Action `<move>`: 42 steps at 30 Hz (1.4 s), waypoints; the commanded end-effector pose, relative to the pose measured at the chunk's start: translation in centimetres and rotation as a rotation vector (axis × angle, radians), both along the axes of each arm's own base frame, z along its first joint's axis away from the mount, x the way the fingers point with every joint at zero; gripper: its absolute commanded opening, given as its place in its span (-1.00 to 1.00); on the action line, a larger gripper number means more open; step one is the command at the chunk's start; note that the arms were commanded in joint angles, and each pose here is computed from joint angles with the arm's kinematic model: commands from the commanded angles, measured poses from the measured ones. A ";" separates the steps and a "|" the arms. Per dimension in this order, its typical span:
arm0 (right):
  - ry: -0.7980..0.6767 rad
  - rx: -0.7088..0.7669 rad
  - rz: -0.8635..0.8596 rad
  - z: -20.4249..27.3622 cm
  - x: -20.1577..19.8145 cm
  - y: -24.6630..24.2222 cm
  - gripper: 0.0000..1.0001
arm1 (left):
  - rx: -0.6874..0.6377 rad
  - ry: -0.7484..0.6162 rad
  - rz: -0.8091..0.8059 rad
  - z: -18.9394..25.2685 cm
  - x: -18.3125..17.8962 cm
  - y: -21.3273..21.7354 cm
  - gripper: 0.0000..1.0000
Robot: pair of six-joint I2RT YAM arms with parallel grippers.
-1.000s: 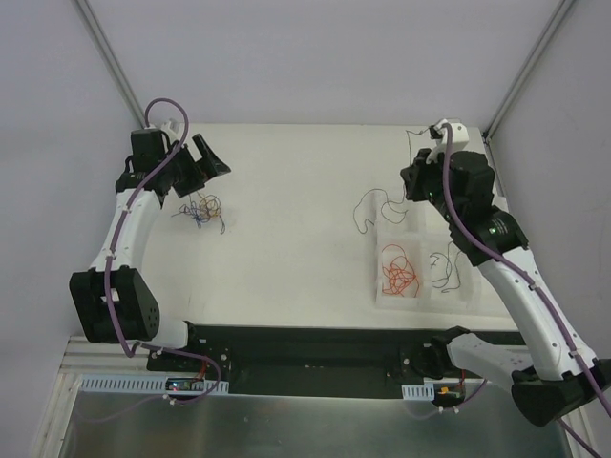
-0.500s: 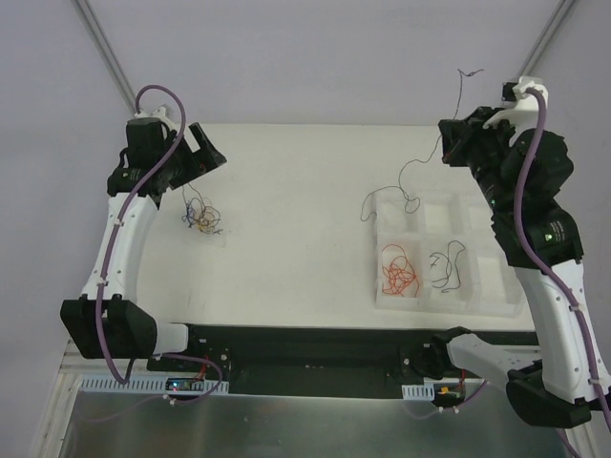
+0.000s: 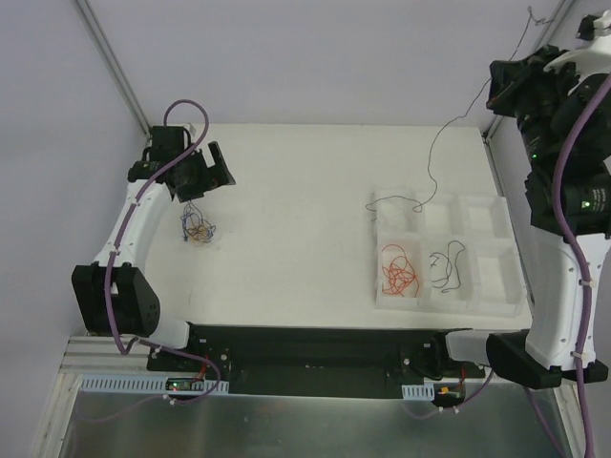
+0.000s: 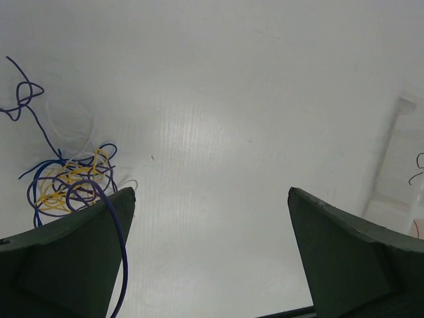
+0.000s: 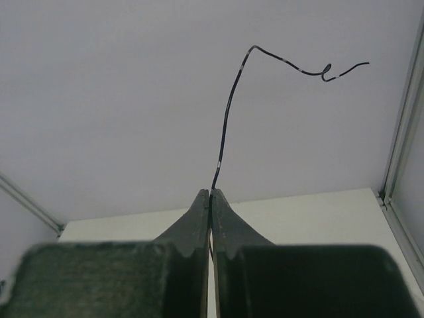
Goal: Untangle the cables
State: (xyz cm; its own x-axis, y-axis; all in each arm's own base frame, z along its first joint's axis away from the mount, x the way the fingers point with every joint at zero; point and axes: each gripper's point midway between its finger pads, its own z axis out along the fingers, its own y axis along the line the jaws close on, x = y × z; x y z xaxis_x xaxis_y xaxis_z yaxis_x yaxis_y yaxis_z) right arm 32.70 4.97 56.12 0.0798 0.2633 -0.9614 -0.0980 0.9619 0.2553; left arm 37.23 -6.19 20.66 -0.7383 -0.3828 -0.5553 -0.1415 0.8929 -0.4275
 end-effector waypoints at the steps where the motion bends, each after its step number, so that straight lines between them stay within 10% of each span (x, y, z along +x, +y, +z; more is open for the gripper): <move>1: -0.161 0.025 -0.025 6.6 -2.2 -1.4 -0.99 | 0.049 0.077 -0.024 -3.1 -0.4 0.0 0.98; 14: -0.230 0.162 0.014 9.5 -0.7 -3.0 -1.00 | 0.029 0.111 -0.077 -5.0 -0.3 -0.6 0.89; 30: -0.623 0.078 -0.040 19.4 -9.2 -4.3 -0.99 | 0.181 0.074 -0.009 -4.7 -0.5 2.1 0.98; 42: -0.534 0.047 -0.094 16.4 -3.5 -5.8 -0.99 | 0.114 0.097 -0.060 -5.4 -0.5 0.5 0.93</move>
